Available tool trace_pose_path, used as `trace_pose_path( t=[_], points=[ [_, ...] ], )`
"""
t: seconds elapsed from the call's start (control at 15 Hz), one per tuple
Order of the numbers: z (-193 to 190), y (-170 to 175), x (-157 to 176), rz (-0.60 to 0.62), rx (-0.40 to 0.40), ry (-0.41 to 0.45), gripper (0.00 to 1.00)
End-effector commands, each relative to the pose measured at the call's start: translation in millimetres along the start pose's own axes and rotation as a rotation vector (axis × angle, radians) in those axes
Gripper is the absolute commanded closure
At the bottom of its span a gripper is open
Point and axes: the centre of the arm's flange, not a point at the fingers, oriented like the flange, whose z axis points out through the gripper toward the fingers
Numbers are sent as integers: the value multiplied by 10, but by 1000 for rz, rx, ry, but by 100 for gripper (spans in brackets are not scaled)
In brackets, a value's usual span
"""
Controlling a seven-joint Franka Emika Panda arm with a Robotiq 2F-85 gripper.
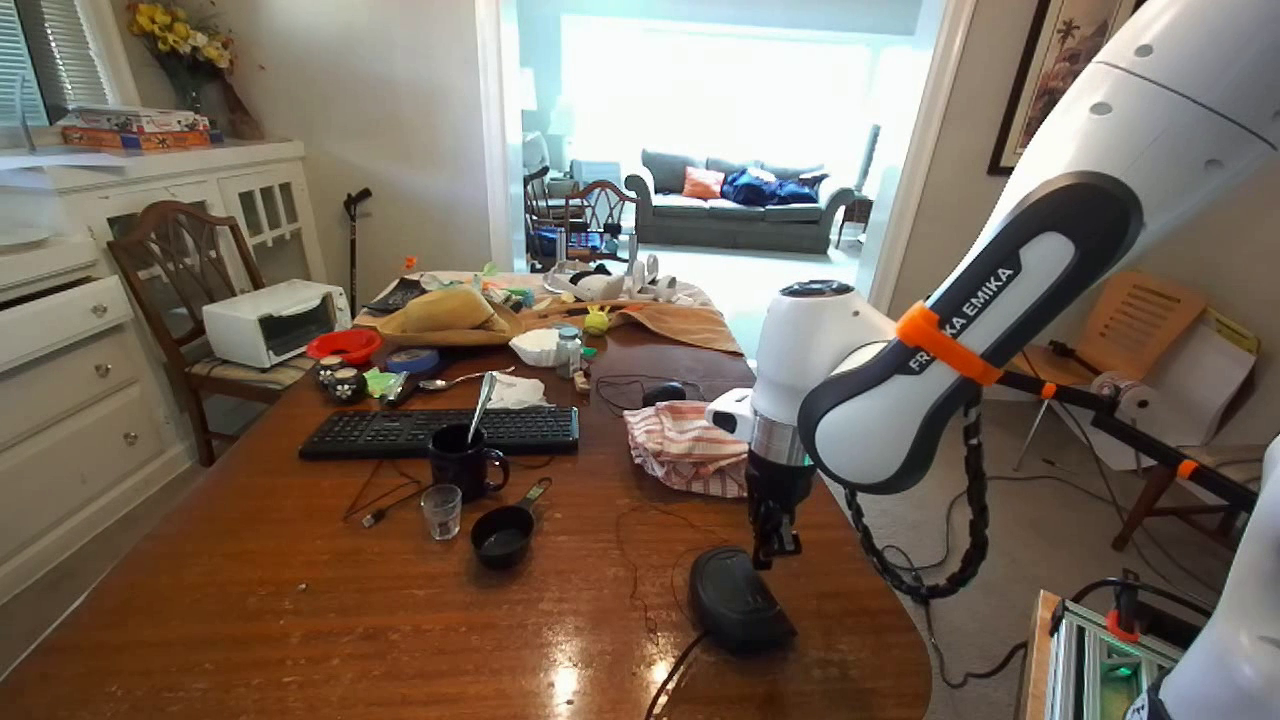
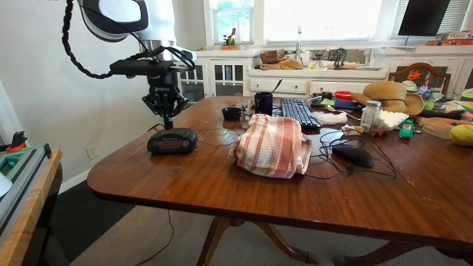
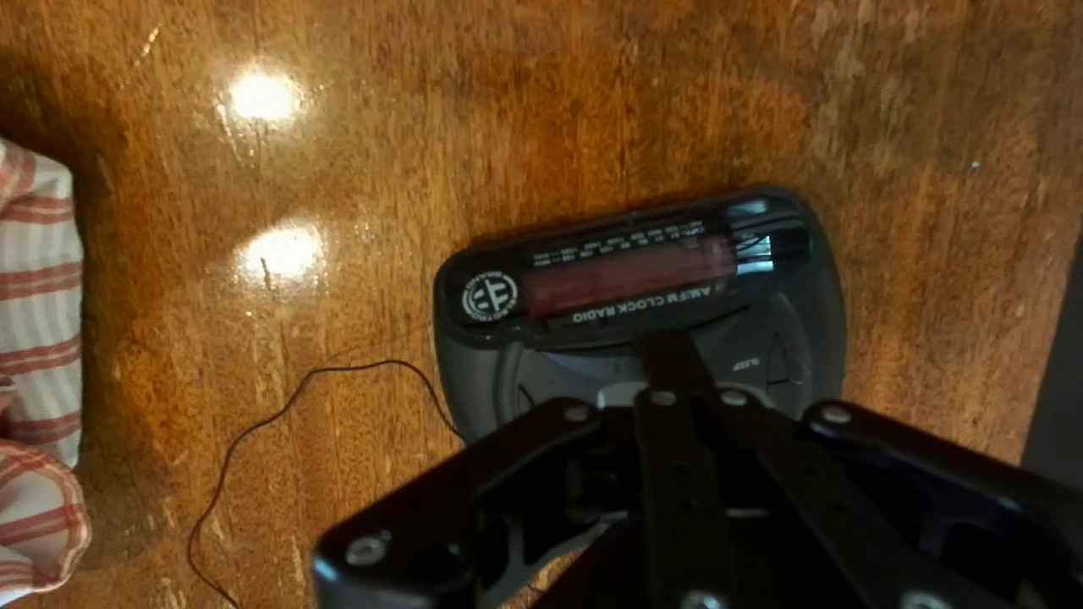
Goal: Press a button on the black device
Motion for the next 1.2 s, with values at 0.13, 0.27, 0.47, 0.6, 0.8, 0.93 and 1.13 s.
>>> trace_pose_path(
  t=[0.13, 0.27, 0.47, 0.6, 0.8, 0.93, 1.13],
  points=[
    [171, -11, 7, -28, 4, 23, 100],
    [186, -8, -9, -30, 1, 20, 100],
    [225, -2, -47, -29, 10, 21, 100],
    [251, 0, -78, -27, 13, 23, 100],
    [275, -13, -105, -26, 23, 37, 100],
    [286, -13, -119, -26, 27, 40, 100],
    [350, -31, -180, -32, 41, 26, 100]
  ],
)
